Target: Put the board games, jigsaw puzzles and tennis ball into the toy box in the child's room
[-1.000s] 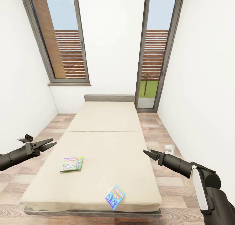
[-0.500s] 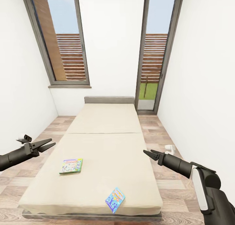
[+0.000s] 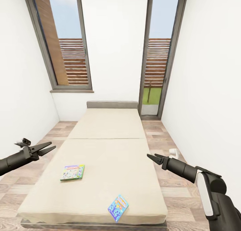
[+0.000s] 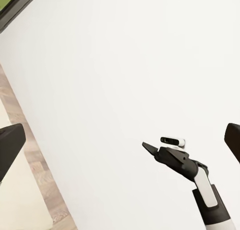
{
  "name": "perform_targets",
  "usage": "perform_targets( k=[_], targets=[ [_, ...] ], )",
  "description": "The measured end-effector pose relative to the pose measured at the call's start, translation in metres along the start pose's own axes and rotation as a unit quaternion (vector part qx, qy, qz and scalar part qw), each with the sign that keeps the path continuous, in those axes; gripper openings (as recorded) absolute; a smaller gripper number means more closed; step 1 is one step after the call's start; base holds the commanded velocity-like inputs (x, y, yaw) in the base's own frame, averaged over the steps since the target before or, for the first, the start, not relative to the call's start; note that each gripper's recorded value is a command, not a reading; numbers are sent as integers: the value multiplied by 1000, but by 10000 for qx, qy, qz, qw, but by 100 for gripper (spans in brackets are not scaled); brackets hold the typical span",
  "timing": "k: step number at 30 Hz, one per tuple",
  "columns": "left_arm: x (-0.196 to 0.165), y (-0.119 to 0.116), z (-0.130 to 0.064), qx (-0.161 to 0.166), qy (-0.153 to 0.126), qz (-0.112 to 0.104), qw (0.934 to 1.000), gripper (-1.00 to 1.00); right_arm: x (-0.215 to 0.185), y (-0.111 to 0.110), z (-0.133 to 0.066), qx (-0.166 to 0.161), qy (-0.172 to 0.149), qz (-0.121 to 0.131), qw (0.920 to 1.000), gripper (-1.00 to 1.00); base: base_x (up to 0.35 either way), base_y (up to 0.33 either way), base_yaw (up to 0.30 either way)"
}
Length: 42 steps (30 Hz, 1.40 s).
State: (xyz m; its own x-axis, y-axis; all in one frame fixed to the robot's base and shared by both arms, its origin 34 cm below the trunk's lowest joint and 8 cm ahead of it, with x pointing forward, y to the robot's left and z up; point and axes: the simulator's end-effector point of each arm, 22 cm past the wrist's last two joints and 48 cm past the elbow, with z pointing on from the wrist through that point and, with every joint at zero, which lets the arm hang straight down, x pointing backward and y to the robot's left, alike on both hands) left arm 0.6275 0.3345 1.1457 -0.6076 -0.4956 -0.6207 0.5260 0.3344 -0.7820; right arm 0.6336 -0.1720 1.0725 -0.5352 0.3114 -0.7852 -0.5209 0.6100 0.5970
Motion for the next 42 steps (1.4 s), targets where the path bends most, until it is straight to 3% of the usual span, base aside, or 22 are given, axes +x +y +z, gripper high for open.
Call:
perform_targets(
  k=[15,24,42],
  targets=[
    [-7,0,-10,70,-236,138,9996,100,3,-3,1,-38,-76,-91,9999,100,-22,0,0],
    [-8,-2,-12,108,-270,210,9994,100,2,-1,1,-66,-119,-146,9998,100,-213,22,0],
    [-2,0,-14,186,-317,326,9988,100,7,-3,1,-114,-208,-256,9994,100,-18,2,0]
  ],
)
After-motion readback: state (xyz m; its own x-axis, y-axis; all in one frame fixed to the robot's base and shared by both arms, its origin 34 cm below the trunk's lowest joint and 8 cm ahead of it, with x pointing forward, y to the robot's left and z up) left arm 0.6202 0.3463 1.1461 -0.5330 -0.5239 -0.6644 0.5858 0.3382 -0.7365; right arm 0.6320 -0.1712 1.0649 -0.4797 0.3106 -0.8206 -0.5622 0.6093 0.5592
